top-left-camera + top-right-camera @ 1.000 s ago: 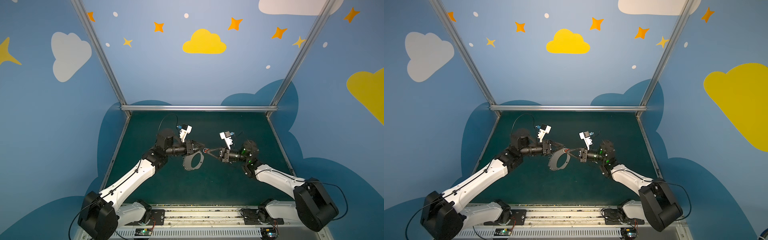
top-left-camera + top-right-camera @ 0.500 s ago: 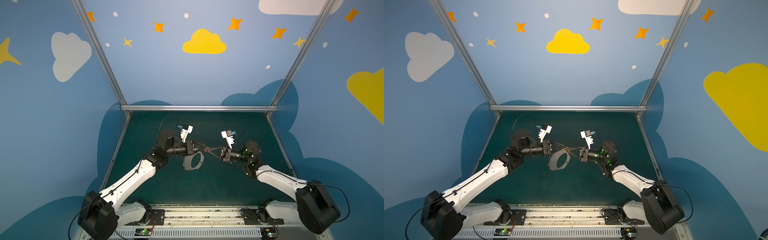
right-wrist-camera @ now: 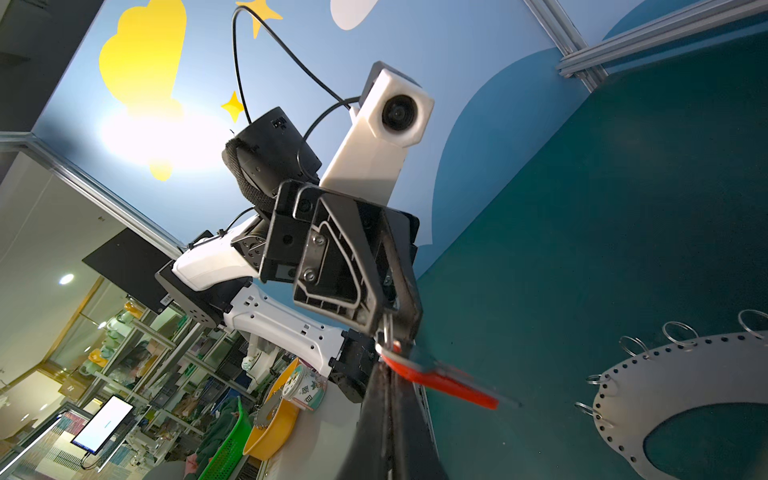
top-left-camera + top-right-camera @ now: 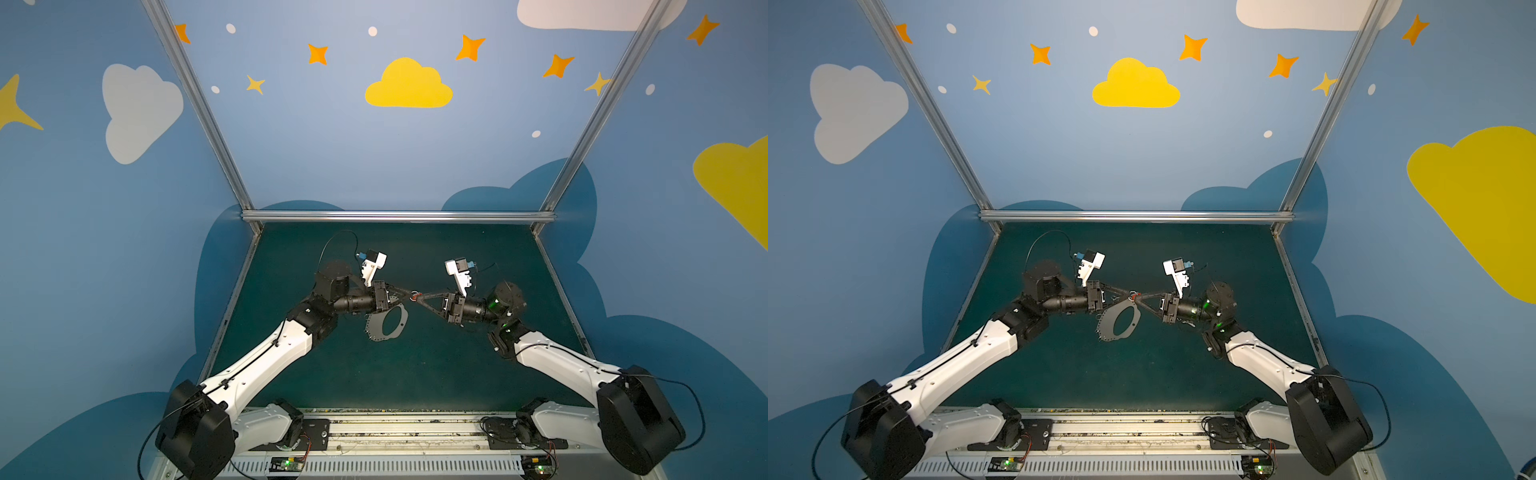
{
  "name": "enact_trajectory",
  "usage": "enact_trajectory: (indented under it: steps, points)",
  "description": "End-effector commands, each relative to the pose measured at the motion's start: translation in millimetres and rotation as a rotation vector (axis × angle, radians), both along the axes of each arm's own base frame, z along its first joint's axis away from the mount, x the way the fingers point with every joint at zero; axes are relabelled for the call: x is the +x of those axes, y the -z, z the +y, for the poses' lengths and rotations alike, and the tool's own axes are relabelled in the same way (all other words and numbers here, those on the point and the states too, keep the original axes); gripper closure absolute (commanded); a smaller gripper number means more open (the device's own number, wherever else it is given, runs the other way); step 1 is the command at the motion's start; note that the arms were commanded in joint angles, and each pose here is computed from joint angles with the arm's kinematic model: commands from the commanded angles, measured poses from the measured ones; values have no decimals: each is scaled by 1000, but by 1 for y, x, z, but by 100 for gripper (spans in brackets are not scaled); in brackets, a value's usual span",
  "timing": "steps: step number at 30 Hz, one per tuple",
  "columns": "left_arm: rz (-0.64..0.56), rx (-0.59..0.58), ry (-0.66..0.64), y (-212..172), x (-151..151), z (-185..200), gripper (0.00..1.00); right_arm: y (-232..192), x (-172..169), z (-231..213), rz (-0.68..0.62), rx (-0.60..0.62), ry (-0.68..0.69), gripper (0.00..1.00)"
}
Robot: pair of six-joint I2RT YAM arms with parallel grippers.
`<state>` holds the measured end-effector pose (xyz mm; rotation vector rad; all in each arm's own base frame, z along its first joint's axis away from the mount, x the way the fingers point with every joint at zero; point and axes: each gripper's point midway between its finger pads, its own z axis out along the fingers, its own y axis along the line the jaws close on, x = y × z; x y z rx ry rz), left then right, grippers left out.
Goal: Put the keys on the keyring
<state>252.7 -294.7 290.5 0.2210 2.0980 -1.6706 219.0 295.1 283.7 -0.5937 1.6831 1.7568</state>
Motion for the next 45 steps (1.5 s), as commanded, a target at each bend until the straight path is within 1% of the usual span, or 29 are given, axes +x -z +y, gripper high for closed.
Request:
enact_trajectory:
  steps: [1,3,9,14,15,19,20,24,28,30,31,32,35,39,41,42,45]
  points:
    - [-35,-28,22,-8,-2,-5,82,-18,-4,-1,-53,39,-6,100]
    - [-40,-32,29,-10,-2,-7,84,-19,-4,-1,-53,44,-12,100]
    - [-51,-37,42,-13,-5,-9,95,-18,-4,-1,-51,39,-8,100]
    - [-73,5,10,-14,-4,-3,96,-12,-3,-3,-41,8,5,100]
    - [-78,24,2,-13,-4,-1,96,-10,-4,-4,-41,-4,11,98]
    - [-104,99,-38,-11,-1,7,96,0,-9,-11,-31,-73,30,81]
    - [-104,116,-45,-9,0,8,96,2,-11,-14,-35,-93,37,79]
    - [-120,157,-53,-8,1,11,96,-4,-19,-28,-86,-123,87,80]
    - [-135,163,-30,-11,-1,9,96,-16,-9,-44,-124,-129,223,77]
    - [-137,170,-27,-12,-1,9,96,-21,0,-47,-118,-131,272,83]
    - [-143,168,-25,-14,-2,9,96,-22,3,-47,-111,-132,278,84]
    - [-145,163,-23,-15,-2,9,96,-25,4,-44,-109,-121,266,83]
    - [-147,128,-13,-20,-4,6,96,-30,9,-32,-83,-75,204,77]
    - [-143,110,-20,-22,-3,5,96,-30,12,-19,-34,-8,137,76]
    - [-137,100,-25,-21,-3,5,96,-36,12,-16,-38,39,120,73]
    - [-135,92,-23,-22,-3,4,96,-35,12,-14,-27,52,113,71]
    - [-126,83,-17,-21,-3,3,96,-36,12,-9,-16,72,96,71]
